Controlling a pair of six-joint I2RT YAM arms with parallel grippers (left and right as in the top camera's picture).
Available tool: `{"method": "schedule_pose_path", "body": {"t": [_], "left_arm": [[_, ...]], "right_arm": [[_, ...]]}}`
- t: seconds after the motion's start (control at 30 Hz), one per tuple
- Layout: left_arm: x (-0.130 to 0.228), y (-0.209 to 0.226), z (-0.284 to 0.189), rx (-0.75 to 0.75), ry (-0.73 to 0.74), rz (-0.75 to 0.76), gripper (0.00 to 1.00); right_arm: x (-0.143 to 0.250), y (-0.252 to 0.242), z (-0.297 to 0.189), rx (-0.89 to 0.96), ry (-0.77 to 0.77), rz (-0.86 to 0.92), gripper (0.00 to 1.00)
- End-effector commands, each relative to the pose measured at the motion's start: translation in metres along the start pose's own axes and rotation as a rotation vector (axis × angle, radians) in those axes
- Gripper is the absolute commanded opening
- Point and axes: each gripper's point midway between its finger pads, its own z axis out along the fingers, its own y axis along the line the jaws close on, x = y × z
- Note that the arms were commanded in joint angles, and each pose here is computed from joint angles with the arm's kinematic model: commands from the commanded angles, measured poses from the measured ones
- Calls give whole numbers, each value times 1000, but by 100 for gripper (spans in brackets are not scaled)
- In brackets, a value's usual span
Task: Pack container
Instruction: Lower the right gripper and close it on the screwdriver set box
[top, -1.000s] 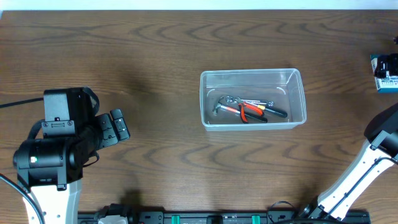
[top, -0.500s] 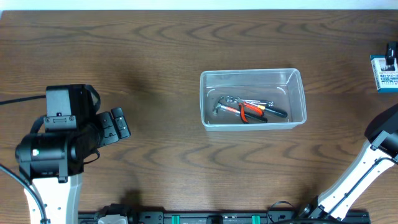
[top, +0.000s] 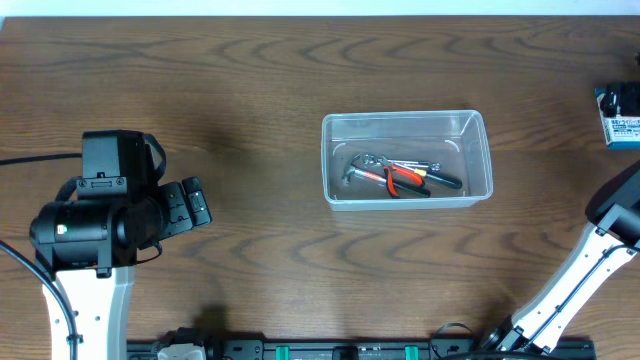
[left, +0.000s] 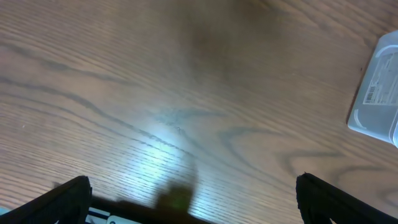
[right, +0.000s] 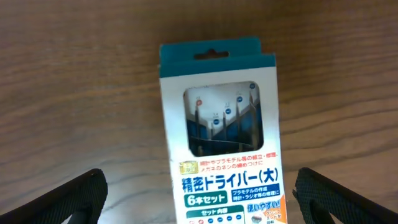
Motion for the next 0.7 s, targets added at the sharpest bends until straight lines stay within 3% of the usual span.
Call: {"method": "schedule_pose_path", "body": {"t": [0.0, 0.67], "left_arm": [[-2, 1, -3, -4, -7, -17, 98], [-2, 1, -1, -6, 2, -16, 98]], "right_arm": [[-8, -6, -7, 4, -41, 23, 99], [6, -20, 5, -2, -25, -19, 99]]}}
